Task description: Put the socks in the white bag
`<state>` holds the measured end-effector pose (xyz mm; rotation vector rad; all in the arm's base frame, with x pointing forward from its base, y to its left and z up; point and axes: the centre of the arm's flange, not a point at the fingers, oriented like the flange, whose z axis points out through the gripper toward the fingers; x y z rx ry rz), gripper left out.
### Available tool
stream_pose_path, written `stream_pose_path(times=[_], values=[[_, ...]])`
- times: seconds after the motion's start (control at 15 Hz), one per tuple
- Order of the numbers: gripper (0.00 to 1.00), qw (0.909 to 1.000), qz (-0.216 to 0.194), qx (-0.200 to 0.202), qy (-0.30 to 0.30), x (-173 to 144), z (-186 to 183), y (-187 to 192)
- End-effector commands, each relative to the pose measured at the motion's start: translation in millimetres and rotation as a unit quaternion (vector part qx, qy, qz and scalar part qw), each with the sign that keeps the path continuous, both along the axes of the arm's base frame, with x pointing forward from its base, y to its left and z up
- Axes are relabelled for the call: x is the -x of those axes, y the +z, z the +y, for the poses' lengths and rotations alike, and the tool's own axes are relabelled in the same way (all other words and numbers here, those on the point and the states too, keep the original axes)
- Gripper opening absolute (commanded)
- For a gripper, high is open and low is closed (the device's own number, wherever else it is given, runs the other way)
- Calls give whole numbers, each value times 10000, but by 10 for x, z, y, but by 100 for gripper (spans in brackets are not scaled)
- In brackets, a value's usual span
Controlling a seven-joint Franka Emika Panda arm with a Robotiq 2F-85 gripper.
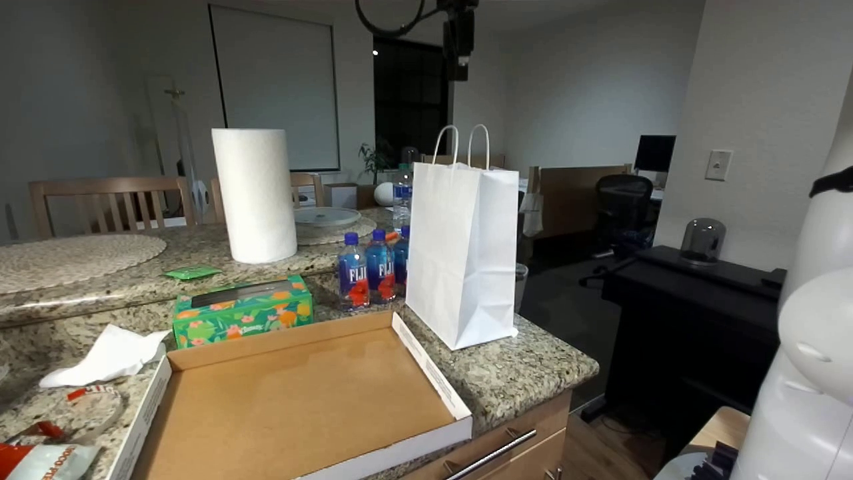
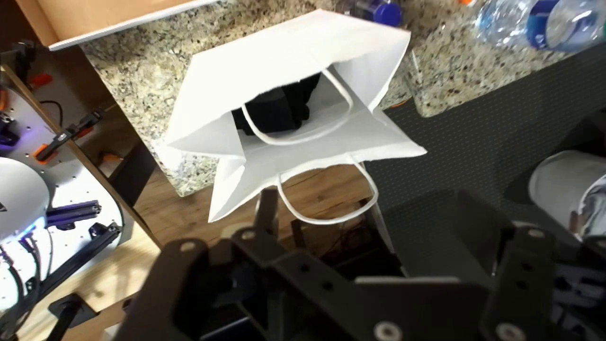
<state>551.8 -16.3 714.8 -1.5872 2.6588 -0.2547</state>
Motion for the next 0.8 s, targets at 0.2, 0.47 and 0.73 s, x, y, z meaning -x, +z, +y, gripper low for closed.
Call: stream_pose_path(times=[0.2,0.47,0.73], values=[[100,9834,-290,45,1790,363,980,785],[100,9590,-218,-43,2827,416,1484,819],[100,9257,-60,-89,3782,448,1724,740]])
